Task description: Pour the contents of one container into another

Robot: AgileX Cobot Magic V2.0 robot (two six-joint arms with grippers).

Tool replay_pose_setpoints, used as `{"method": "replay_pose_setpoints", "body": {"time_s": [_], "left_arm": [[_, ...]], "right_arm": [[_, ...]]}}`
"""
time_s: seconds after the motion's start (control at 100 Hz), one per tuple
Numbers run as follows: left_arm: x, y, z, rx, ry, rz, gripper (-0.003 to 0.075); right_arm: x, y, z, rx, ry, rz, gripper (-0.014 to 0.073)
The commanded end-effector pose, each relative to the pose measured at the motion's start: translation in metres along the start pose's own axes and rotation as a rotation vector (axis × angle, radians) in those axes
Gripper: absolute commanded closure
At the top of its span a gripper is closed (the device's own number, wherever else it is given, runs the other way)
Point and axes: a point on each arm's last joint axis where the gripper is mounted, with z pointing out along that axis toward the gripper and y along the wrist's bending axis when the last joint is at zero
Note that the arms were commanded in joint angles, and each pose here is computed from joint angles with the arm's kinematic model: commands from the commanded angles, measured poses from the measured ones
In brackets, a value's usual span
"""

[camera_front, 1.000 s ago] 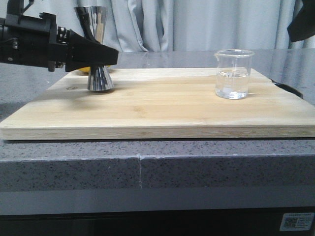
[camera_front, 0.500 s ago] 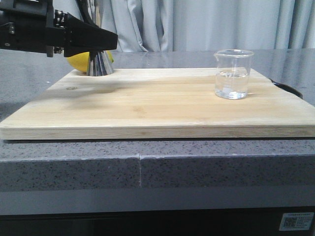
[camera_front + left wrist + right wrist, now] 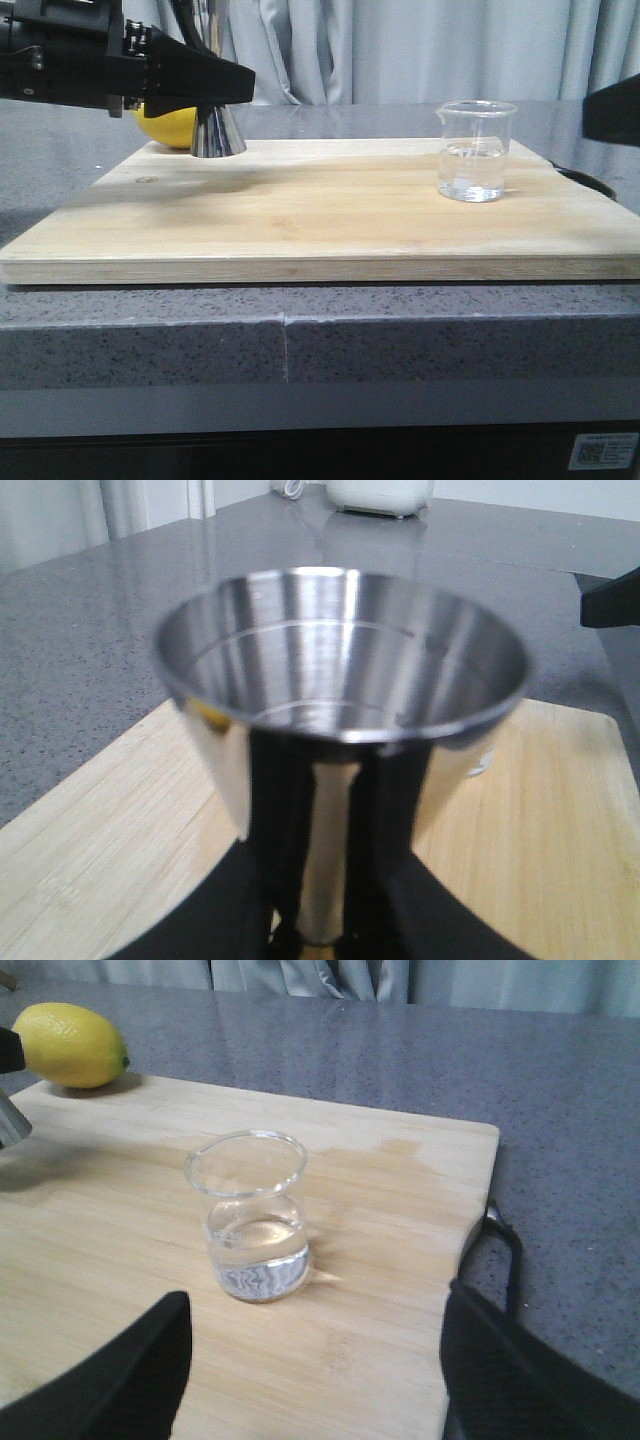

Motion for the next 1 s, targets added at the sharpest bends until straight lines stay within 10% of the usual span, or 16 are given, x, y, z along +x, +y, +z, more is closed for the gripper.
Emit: {"method": "replay_pose_setpoints", "body": {"time_s": [0.0,0.99], "left_arm": [[-0.036,-0.010,-0.004,0.057,-0.153,0.042,0.0739],[-0.036,-0.010,-0.004,0.057,-0.154,0.044,0.0739]], "right_arm": [[-0.012,0.001,0.010,-0.009,-0.116,-0.004,0.0125],[0.018,0.009,0.064,-0.105,-0.175,-0.003,0.0126]]}}
